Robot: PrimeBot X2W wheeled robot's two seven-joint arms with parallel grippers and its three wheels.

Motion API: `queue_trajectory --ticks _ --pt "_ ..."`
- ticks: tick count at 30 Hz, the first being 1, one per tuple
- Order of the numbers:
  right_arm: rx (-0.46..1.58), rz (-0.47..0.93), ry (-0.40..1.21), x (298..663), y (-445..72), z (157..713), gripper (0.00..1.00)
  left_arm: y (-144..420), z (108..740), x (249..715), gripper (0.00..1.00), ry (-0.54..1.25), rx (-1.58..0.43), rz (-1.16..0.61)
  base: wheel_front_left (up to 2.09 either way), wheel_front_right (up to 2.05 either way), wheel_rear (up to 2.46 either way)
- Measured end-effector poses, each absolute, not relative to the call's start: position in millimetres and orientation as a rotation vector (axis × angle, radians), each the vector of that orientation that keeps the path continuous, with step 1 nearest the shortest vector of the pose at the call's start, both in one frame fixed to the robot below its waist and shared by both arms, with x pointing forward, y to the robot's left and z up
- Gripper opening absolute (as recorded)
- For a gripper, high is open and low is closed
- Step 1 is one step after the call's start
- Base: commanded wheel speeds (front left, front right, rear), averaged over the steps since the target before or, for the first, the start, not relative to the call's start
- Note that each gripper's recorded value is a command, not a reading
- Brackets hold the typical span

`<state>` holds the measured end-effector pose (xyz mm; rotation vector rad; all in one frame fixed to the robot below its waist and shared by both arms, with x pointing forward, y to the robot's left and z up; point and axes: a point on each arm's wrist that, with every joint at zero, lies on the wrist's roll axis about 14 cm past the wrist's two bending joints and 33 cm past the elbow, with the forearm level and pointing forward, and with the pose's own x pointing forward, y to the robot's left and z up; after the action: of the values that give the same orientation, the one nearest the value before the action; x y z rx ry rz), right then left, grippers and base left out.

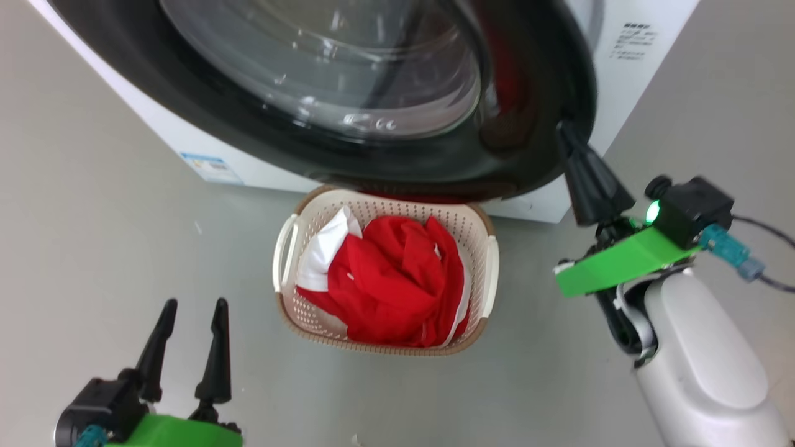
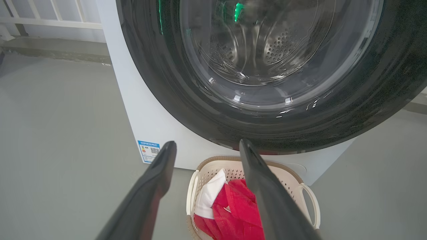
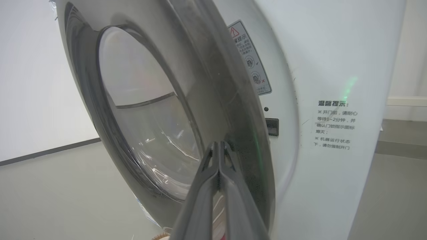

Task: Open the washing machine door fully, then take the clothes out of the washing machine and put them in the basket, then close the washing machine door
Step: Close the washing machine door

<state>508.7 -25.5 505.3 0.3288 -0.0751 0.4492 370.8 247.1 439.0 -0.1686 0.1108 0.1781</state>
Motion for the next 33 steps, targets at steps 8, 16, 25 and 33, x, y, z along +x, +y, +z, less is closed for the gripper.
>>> queue_trajectory --ticks 8,16,25,33 --pt "0.353 0.433 -0.093 538.1 -24.0 502.5 0.00 245.1 435.0 387.2 1.00 0.115 -0.165 0.165 0.00 0.00 0.00" --pt "0.364 0.417 -0.112 563.5 -23.2 497.9 0.00 245.2 429.9 397.8 1.00 0.124 -0.164 0.162 0.00 0.00 0.00" --pt "0.388 0.420 -0.117 570.0 -18.0 494.7 0.00 250.9 428.8 399.8 1.00 0.126 -0.156 0.176 0.00 0.00 0.00" --pt "0.359 0.427 -0.118 558.8 -20.7 503.5 0.59 250.4 439.3 399.1 1.00 0.096 -0.163 0.173 0.00 0.00 0.00"
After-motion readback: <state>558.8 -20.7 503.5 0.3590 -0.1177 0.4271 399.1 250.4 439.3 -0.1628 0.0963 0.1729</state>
